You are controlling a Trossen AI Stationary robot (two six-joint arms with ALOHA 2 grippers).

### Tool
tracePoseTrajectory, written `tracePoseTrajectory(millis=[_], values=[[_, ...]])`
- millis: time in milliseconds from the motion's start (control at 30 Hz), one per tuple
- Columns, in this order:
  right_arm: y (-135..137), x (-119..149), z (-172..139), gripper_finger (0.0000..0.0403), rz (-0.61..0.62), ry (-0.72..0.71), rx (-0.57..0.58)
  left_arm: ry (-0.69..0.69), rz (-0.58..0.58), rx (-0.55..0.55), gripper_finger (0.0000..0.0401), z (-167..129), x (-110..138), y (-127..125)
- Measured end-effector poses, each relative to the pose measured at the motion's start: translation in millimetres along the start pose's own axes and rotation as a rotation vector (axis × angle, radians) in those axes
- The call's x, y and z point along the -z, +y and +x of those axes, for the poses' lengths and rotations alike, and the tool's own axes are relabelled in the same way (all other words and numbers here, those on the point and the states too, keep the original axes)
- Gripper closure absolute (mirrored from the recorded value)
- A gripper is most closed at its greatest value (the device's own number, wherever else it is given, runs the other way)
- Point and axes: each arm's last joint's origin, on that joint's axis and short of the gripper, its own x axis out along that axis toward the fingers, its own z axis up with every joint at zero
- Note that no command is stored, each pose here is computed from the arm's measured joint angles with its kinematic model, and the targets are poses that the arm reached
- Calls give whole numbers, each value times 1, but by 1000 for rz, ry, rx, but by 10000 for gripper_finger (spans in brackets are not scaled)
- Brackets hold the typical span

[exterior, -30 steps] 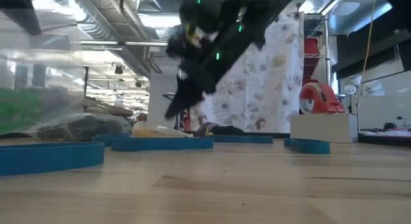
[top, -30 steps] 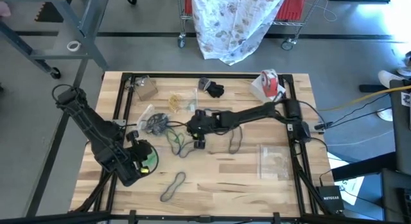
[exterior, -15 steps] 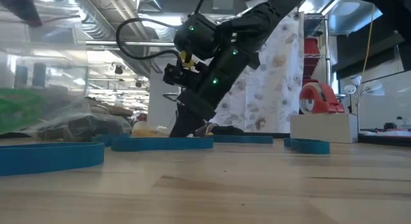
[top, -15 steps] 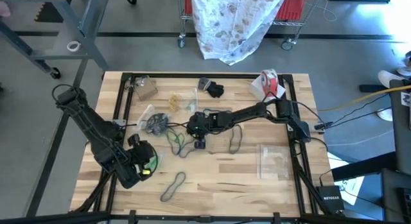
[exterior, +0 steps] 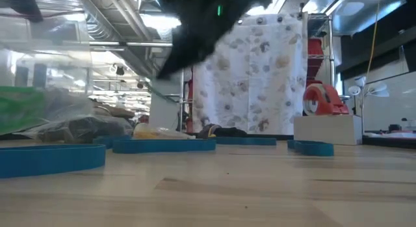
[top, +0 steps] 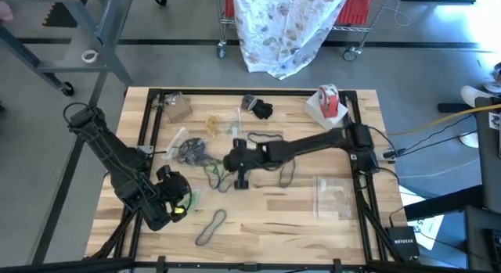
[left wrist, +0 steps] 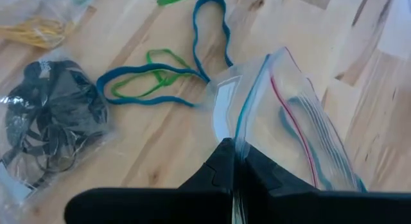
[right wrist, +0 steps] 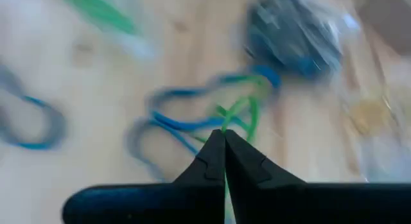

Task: Sort rubber bands
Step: Put the green rubber band into the transparent zip bag

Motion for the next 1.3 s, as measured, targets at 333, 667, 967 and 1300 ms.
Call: tracePoseTrajectory(millis=[333, 667, 967, 1300], values=[[95, -64, -50, 402, -126, -382, -184, -33, -10, 16, 401, 0, -2, -3], [107, -75, -43, 402, -220, -584, -144, -132, 13, 133, 401, 3, -12, -20], [98, -69, -27, 402, -239, -529, -114, -163, 49, 148, 401, 3, -15, -23], [101, -63, -16, 402, -247, -507, -133, -176, 79, 148, 401, 4, -17, -23]])
